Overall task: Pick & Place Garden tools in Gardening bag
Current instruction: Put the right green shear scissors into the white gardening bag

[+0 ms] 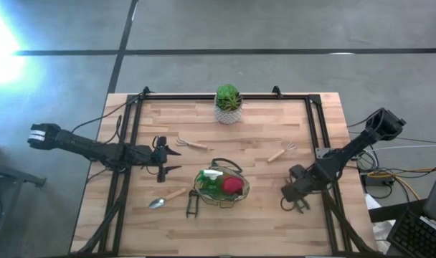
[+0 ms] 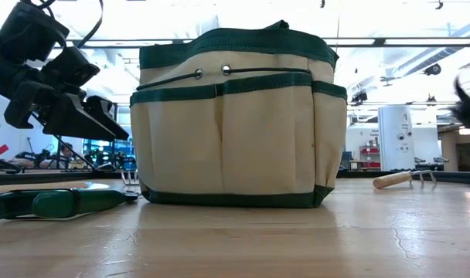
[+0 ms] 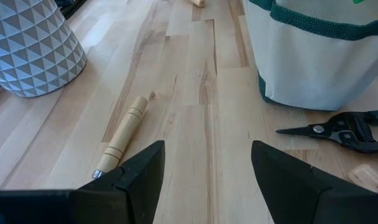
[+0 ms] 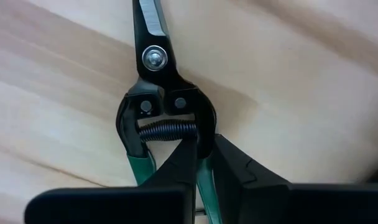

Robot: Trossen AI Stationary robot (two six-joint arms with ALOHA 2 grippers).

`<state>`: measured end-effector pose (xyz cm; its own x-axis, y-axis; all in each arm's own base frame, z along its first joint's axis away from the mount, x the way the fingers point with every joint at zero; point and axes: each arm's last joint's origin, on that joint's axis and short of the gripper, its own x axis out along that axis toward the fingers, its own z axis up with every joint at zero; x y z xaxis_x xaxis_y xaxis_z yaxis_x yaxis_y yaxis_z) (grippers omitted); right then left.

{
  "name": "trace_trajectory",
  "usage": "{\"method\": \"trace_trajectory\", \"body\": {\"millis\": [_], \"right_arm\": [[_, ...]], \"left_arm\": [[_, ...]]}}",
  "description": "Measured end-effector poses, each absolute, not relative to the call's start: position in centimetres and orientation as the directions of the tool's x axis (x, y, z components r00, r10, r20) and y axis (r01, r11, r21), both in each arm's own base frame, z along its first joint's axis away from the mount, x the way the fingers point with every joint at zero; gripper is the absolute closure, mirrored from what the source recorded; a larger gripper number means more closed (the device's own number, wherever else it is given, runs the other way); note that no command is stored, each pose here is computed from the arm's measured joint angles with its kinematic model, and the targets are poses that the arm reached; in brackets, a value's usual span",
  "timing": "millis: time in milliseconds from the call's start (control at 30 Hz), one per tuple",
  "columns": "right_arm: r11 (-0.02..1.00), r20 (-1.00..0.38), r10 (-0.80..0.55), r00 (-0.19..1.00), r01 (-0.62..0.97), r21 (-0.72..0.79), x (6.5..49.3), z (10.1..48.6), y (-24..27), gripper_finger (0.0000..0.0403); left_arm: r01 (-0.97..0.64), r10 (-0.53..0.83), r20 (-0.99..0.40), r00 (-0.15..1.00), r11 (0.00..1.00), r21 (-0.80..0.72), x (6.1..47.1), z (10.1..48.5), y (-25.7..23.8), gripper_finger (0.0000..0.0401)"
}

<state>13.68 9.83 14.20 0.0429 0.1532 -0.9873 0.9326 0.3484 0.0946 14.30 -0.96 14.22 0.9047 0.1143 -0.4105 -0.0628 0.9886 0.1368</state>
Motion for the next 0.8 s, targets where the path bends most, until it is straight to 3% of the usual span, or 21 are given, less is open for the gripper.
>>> {"method": "trace_trajectory", "body": {"millis": [400,800], "right_arm": [[0.42,-0.976,0.064,0.209,0.881,0.216,15.5,17.1,10.5,0.0388],[0.594,-0.87,-0.191,0.454,0.759,0.266,17.0,19.1,10.3,0.0388]], "left_arm": [[-0.062,0.114,-0.412,0.904,0.989,0.137,14.3,14.2,-1.0,0.016],[-0.061,0.114,-0.418,0.901,0.989,0.138,14.3,14.1,-1.0,0.016]]}}
